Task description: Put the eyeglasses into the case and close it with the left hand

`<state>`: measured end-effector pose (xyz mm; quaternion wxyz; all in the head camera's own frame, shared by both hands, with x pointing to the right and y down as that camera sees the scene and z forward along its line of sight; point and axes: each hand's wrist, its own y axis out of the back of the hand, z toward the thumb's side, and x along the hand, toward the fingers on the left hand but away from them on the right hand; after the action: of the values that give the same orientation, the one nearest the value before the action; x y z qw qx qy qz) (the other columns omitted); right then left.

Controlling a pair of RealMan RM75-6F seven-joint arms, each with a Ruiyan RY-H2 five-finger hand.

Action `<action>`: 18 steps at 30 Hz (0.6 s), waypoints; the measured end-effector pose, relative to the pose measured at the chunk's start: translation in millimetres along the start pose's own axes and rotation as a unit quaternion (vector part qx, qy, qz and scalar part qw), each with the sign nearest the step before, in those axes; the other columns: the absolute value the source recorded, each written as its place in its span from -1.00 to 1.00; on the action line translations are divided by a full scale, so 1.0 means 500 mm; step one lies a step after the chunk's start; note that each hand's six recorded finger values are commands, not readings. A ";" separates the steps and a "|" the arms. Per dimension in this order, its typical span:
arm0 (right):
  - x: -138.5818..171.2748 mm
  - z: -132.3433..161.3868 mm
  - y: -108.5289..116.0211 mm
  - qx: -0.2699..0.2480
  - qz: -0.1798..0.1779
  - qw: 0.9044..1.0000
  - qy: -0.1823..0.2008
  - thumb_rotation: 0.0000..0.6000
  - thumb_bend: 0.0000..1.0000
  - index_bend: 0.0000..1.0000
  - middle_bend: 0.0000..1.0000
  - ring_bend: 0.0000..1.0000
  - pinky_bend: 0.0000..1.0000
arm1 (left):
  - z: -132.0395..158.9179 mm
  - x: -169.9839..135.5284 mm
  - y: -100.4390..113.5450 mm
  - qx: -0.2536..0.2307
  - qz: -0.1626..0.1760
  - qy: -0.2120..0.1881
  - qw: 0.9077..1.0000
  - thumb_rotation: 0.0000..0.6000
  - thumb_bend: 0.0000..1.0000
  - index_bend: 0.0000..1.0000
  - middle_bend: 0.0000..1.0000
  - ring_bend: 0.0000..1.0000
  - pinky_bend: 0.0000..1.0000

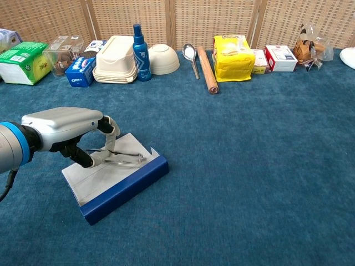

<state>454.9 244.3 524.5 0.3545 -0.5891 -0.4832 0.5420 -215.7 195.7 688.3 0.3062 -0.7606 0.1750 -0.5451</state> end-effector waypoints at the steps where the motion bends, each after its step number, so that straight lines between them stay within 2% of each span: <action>1: 0.000 0.000 0.000 0.000 0.000 1.000 0.000 0.68 0.33 -0.65 -0.38 -0.65 -0.62 | 0.001 0.000 0.001 0.000 0.001 0.000 1.000 0.58 -0.08 -0.13 -0.65 -0.69 -0.70; 10: -0.002 0.001 0.000 0.001 0.000 1.000 0.001 0.68 0.35 -0.65 -0.38 -0.65 -0.61 | 0.002 -0.004 0.006 -0.007 0.005 -0.003 1.000 0.57 -0.10 -0.21 -0.67 -0.70 -0.69; 14: -0.003 0.002 -0.001 0.001 0.000 1.000 0.002 0.67 0.35 -0.65 -0.38 -0.65 -0.61 | 0.001 -0.007 0.008 -0.014 0.003 -0.004 1.000 0.55 -0.10 -0.25 -0.62 -0.67 -0.61; 18: -0.005 0.005 -0.001 0.003 0.002 1.000 0.004 0.68 0.35 -0.65 -0.38 -0.65 -0.61 | -0.008 -0.011 0.020 -0.028 0.002 -0.006 1.000 0.43 -0.10 -0.29 -0.60 -0.65 -0.60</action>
<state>452.3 241.8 525.5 0.3573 -0.5912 -0.4789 0.5418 -220.5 190.5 678.7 0.2870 -0.7714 0.1896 -0.5354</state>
